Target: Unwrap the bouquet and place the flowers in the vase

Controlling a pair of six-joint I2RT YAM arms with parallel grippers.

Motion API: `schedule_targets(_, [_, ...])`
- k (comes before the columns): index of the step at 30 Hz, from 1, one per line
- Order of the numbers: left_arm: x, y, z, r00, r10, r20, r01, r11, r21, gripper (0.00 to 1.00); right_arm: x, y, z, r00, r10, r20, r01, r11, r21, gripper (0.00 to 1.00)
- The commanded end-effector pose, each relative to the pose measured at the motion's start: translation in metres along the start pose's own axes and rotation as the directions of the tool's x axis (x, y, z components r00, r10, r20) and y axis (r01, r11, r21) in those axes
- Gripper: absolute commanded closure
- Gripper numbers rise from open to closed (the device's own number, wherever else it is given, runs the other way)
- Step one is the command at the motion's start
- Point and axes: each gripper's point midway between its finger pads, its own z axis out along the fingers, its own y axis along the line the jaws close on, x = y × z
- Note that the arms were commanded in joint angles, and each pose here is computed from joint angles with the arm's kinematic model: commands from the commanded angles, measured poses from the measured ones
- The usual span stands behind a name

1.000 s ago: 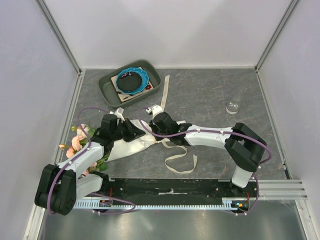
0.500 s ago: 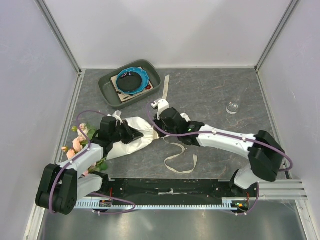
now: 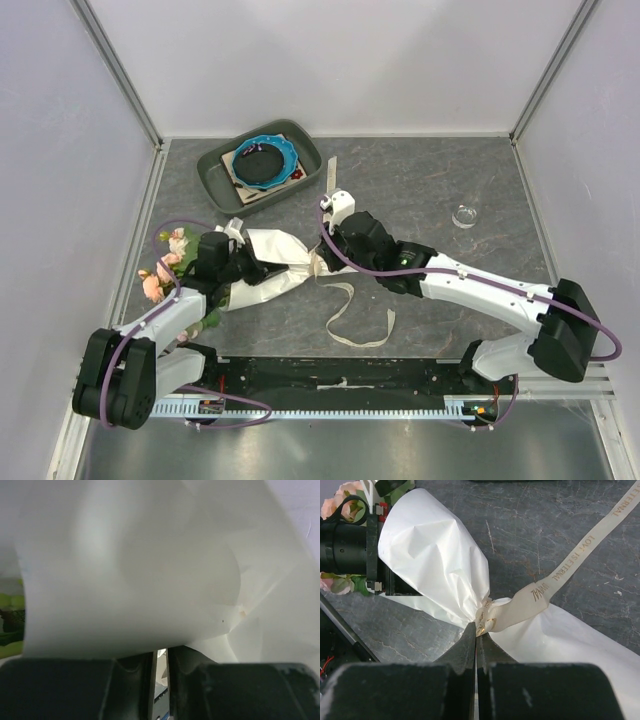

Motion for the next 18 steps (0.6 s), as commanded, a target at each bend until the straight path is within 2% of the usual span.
schedule_targets(1, [0.002, 0.014, -0.003, 1.0, 0.018, 0.007, -0.018, 0.999, -0.036, 0.79, -0.03, 0.009, 0.003, 0.994, 0.016, 0.112, -0.014, 1.0, -0.024, 1.0])
schedule_targets(6, [0.008, -0.007, -0.018, 0.999, 0.054, 0.005, -0.054, 0.997, 0.055, 0.61, -0.004, 0.006, 0.037, 0.998, 0.002, 0.063, -0.001, 1.0, -0.008, 1.0])
schedule_targets(10, [0.018, -0.021, -0.037, 0.996, 0.09, 0.014, -0.091, 0.989, 0.12, 0.5, 0.007, 0.002, 0.059, 0.999, -0.016, 0.032, 0.015, 1.0, 0.012, 1.0])
schedule_targets(17, [0.021, -0.065, -0.069, 0.985, 0.157, 0.075, -0.172, 0.941, 0.291, 0.48, 0.018, 0.0, 0.074, 1.0, -0.007, -0.007, 0.007, 1.0, 0.006, 1.0])
schedule_targets(18, [0.017, -0.071, -0.069, 0.982, 0.168, 0.086, -0.186, 0.933, 0.307, 0.48, 0.018, 0.001, 0.072, 1.0, -0.005, -0.009, 0.005, 1.0, 0.002, 0.97])
